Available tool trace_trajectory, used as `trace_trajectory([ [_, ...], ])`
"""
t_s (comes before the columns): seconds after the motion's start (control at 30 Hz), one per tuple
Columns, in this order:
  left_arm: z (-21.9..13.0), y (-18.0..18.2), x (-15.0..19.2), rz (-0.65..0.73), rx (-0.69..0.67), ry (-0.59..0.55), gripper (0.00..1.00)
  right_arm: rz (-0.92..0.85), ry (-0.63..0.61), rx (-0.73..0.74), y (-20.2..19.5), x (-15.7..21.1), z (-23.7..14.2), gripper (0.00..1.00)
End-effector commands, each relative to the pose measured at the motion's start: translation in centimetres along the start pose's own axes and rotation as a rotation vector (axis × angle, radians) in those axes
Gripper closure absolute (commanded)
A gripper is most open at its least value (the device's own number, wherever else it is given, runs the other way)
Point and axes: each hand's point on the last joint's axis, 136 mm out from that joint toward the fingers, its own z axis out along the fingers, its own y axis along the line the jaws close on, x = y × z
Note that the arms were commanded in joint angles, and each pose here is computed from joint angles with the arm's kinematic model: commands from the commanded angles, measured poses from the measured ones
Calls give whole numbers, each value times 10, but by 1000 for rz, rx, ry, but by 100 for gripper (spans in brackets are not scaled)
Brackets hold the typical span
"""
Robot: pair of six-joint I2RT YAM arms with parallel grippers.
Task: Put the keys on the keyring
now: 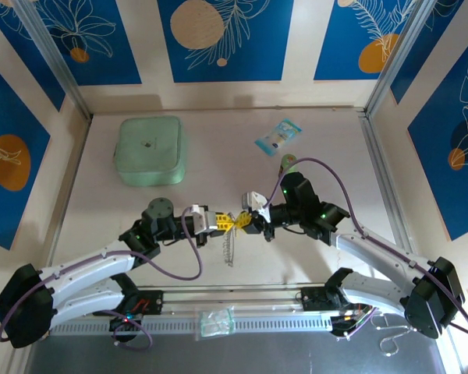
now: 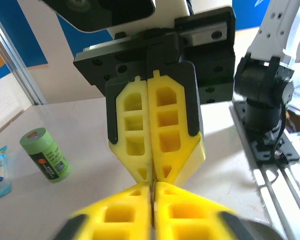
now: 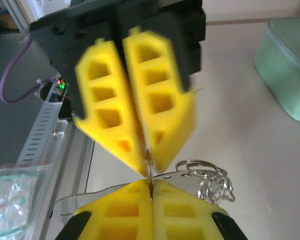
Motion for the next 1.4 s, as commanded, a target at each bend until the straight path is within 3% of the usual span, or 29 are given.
trace_trajectory([
  [0.0,-2,9,-2,31,-40,51,77,-30,56,4,1,-1,-3,100],
  [0.17,-3,9,15,12,-32,161,72,-87,171,41,-1,2,-10,100],
  [0.43,0,3,10,-6,14,140,73,-153,317,39,1,8,-5,100],
  [0.87,3,1,9,-22,34,131,84,-175,293,4,9,-6,10,100],
  [1.07,1,-1,11,-21,38,138,100,-157,241,20,7,-14,7,100],
  [1.1,1,-1,11,-20,37,139,100,-146,215,28,6,-17,4,98],
  [1.2,-1,-2,10,-16,28,119,100,-94,141,38,3,-17,-6,75],
  [1.37,-5,-5,-1,13,12,7,100,-5,91,20,4,-3,-14,71],
])
